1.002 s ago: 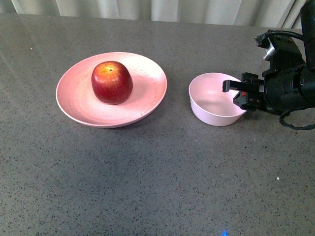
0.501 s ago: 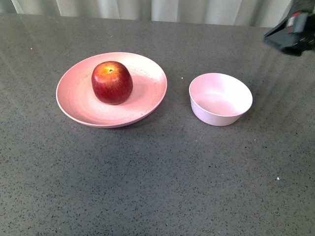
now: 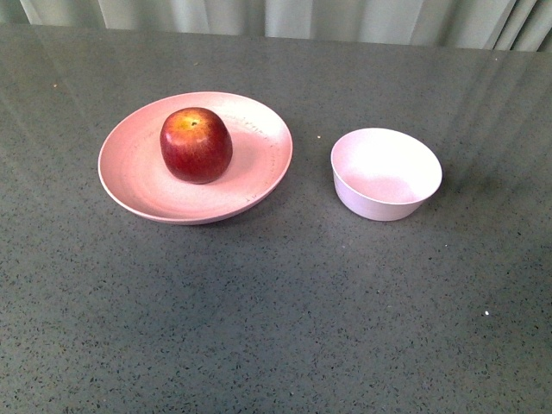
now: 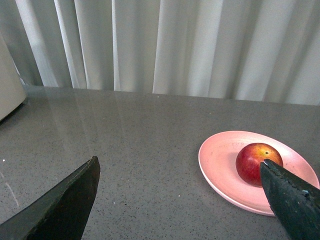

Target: Move apple from plate to bowl

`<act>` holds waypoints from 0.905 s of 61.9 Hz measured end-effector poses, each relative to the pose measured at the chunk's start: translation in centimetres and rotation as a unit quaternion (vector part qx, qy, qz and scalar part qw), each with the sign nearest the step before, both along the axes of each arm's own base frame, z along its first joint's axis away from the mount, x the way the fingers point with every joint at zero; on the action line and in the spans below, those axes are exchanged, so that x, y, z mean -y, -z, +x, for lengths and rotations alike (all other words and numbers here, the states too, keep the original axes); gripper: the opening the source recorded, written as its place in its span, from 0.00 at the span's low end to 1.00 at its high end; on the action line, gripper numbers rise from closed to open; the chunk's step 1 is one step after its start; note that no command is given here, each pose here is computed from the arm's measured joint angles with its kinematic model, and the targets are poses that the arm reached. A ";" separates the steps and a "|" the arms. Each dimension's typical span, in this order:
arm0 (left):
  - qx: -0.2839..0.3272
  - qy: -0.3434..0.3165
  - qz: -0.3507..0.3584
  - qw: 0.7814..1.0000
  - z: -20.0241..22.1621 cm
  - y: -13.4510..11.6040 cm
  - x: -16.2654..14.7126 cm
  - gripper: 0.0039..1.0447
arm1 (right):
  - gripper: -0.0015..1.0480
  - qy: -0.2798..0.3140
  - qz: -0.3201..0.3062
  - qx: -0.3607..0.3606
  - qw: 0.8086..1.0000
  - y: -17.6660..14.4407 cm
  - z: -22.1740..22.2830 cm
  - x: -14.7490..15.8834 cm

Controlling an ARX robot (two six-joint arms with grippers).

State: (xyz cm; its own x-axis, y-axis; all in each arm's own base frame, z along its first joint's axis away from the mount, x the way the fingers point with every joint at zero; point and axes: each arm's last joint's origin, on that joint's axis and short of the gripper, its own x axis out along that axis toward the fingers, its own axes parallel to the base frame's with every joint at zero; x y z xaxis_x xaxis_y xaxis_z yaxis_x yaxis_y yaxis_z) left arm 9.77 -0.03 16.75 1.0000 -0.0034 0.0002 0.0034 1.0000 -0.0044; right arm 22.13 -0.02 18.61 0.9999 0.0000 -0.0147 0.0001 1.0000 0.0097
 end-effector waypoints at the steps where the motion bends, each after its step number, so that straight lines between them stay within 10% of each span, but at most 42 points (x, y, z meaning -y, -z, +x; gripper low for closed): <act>1: 0.000 0.000 0.000 1.000 0.0 0.0 0.0 0.92 | 0.30 0.000 0.000 0.000 1.000 0.0 -0.1 0.0; 12: 0.000 0.000 0.000 1.000 0.0 0.0 0.0 0.92 | 0.01 0.000 -0.002 0.003 1.000 0.5 -2.3 0.0; 56: 0.000 0.000 0.000 1.000 0.0 0.0 0.0 0.92 | 0.02 0.000 -0.003 0.008 1.000 1.8 -8.0 0.0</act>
